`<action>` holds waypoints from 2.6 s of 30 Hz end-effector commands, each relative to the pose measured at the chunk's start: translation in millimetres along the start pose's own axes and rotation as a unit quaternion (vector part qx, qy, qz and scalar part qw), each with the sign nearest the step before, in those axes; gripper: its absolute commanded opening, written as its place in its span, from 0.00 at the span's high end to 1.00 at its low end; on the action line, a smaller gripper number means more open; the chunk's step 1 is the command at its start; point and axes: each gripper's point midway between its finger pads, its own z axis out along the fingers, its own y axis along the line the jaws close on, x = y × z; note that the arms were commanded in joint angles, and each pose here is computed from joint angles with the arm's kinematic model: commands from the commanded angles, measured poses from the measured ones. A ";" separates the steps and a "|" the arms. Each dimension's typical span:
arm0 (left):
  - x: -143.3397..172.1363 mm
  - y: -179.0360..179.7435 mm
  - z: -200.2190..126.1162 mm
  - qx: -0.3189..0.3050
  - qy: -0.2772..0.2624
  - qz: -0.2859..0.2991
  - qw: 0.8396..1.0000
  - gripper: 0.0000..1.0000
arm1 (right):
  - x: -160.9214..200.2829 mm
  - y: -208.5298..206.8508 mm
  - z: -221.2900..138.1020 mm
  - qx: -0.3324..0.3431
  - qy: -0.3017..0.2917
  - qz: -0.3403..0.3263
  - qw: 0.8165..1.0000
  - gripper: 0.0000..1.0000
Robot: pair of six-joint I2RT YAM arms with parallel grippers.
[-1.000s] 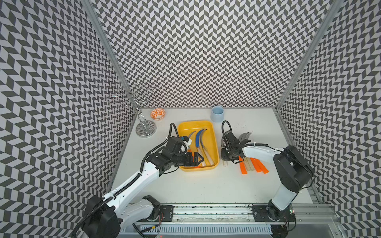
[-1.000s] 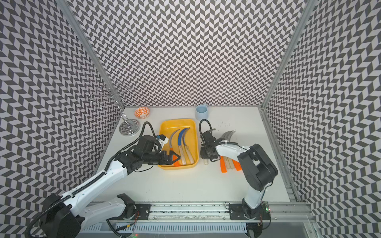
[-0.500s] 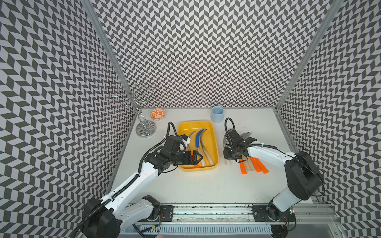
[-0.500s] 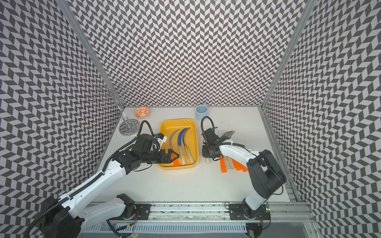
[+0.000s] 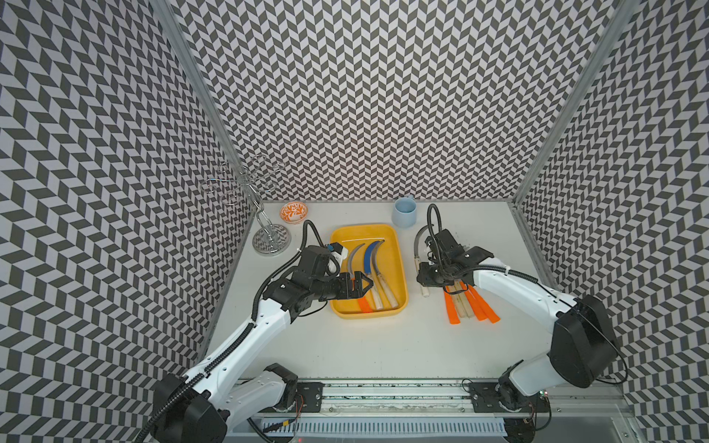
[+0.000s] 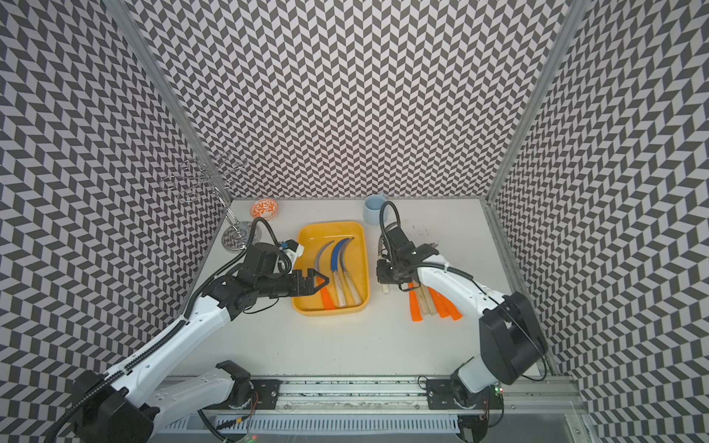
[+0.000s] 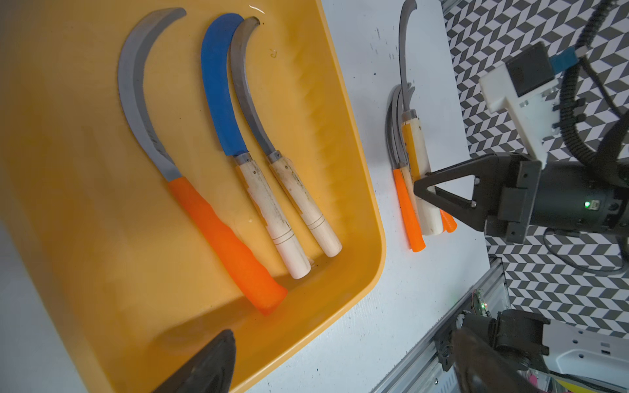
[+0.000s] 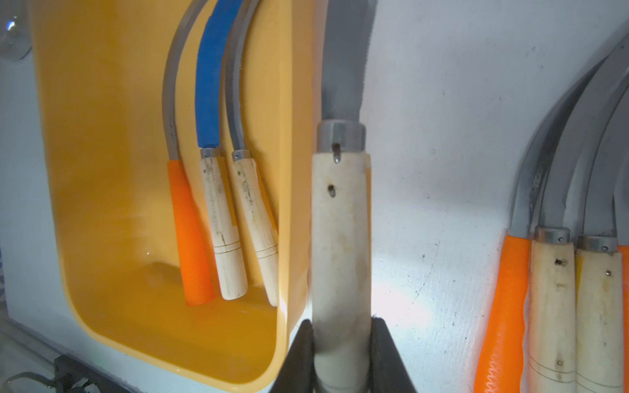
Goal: Put small sickles into storage boxes
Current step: Pick up the sickle at the center of the board, then place the sickle in the storage box.
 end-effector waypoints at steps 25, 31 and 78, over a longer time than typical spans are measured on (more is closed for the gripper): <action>-3.8 35.8 -45.1 -0.031 -0.075 -0.055 0.995 0.00 | 9.8 135.6 17.2 -0.122 0.028 -0.085 0.989 0.97; 5.6 41.6 -48.2 -0.033 -0.076 -0.069 0.994 0.00 | 22.3 143.9 46.1 -0.129 0.053 -0.089 0.986 0.98; 1.7 30.4 -52.4 -0.015 -0.067 -0.060 0.996 0.00 | 0.8 153.1 60.3 -0.074 0.038 -0.099 0.992 0.50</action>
